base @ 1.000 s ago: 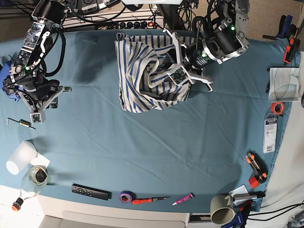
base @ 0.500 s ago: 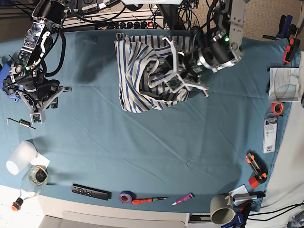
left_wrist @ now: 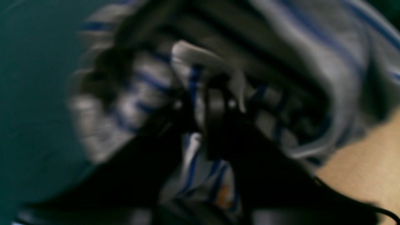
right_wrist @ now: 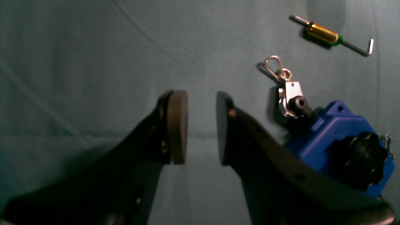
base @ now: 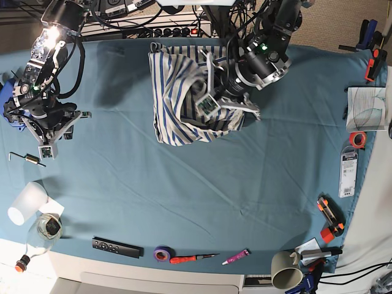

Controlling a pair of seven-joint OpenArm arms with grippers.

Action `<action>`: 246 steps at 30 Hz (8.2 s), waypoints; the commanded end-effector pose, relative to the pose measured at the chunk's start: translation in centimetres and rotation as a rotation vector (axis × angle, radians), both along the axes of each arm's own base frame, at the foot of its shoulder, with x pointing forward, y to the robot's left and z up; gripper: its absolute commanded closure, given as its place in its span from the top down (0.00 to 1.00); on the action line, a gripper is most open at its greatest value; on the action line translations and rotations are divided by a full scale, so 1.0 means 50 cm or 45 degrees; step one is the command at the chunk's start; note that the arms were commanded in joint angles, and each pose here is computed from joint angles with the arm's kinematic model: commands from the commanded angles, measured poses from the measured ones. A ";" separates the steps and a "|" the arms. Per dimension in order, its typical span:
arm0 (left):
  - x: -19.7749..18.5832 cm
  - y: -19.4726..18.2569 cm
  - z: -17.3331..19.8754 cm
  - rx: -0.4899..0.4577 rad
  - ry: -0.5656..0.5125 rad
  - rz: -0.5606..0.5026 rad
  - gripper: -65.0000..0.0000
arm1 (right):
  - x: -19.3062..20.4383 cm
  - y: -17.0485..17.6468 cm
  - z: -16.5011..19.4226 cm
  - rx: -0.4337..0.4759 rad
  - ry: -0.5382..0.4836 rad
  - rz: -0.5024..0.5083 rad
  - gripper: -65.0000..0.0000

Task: Fold the T-shirt properly

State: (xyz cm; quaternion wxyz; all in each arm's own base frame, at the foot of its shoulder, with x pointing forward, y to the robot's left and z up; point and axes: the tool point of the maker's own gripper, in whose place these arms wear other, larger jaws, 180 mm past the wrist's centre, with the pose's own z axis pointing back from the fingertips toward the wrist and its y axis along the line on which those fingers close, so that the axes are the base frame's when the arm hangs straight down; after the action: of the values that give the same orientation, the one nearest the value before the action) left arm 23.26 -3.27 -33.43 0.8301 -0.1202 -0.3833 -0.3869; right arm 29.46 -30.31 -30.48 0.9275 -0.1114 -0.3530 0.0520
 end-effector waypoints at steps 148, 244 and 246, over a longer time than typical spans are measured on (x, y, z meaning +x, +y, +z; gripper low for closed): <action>-0.131 0.056 -0.006 0.024 0.206 0.259 0.00 | 0.054 0.040 0.065 0.084 -0.246 0.133 0.25; -0.111 0.408 0.027 0.449 0.030 1.007 0.00 | -0.059 0.216 0.052 0.853 -0.169 0.588 0.25; -0.118 0.440 0.024 0.436 0.062 1.044 0.00 | -0.066 0.184 0.058 0.840 -0.200 0.528 0.25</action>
State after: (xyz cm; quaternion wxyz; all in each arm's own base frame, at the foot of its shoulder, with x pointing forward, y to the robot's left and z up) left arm 17.22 18.58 -32.94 0.9367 0.1646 -0.2988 -0.0784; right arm 25.55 -21.19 -29.07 0.8670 0.2597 -0.4120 0.1054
